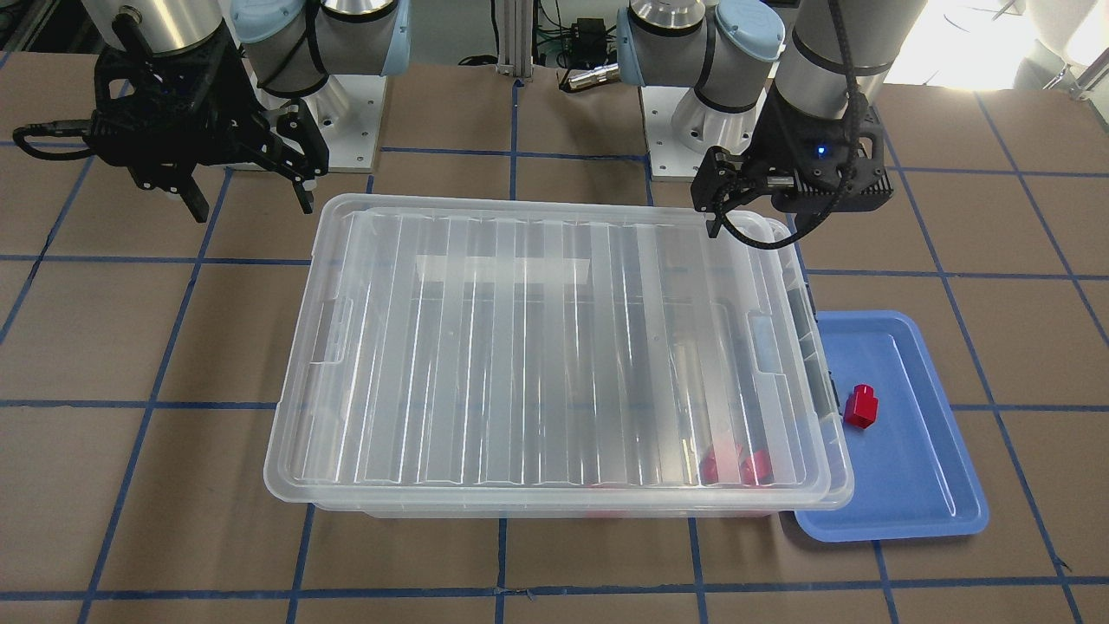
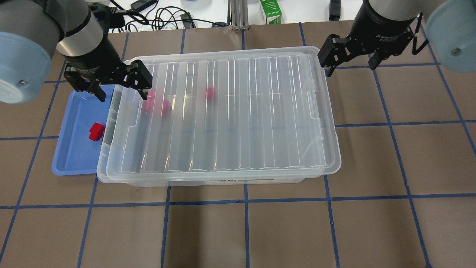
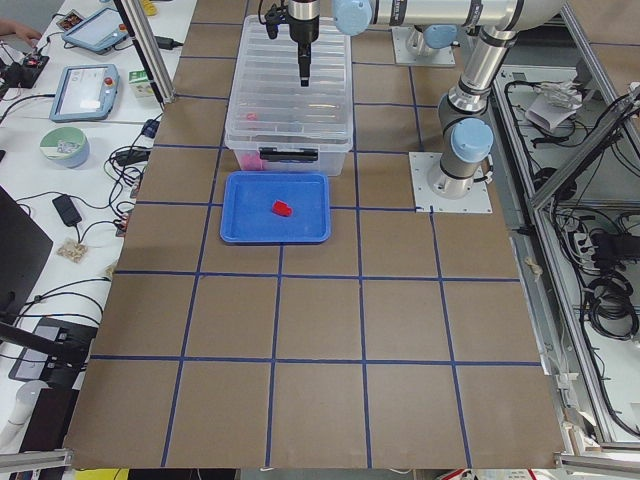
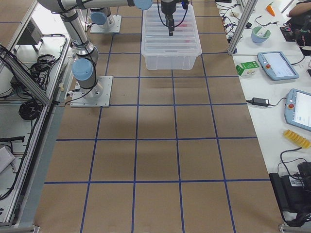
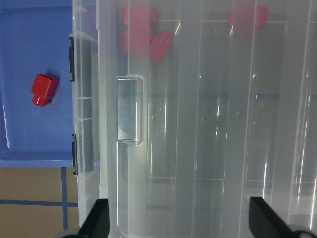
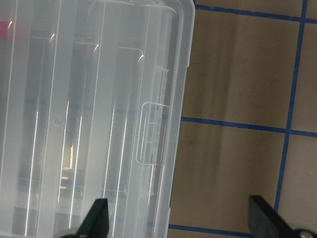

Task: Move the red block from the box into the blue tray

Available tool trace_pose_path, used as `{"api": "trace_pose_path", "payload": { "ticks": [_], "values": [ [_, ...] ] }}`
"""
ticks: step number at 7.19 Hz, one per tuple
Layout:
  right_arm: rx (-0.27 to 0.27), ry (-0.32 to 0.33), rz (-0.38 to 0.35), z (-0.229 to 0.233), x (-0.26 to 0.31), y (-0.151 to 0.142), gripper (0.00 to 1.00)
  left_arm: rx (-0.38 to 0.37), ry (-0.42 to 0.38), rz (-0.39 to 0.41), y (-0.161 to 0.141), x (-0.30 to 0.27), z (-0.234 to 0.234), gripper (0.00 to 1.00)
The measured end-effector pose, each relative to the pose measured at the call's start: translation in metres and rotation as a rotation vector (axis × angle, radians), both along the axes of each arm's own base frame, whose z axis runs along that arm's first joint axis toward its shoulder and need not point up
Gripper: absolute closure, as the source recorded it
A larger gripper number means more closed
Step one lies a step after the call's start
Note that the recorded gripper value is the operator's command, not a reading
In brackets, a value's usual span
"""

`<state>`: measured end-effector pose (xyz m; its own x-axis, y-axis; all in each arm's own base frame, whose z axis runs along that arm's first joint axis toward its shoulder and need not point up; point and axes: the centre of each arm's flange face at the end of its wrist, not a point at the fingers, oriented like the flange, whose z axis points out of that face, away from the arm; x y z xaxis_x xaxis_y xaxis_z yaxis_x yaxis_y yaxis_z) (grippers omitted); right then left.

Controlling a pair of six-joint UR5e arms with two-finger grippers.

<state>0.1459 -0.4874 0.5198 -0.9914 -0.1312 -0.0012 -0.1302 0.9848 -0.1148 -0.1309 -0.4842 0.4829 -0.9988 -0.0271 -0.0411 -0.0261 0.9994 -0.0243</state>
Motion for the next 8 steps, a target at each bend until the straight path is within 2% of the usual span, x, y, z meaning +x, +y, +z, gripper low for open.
{"api": "trace_pose_path", "payload": {
  "ticks": [4, 8],
  "values": [
    [0.000, -0.001, -0.009, -0.001, 0.001, 0.000, 0.00, -0.031, 0.000, -0.009, 0.013, -0.002, 0.015, 0.00],
    [0.001, -0.005, -0.012, -0.001, 0.001, -0.001, 0.00, -0.029, 0.001, -0.008, 0.014, -0.003, 0.015, 0.00]
  ]
}}
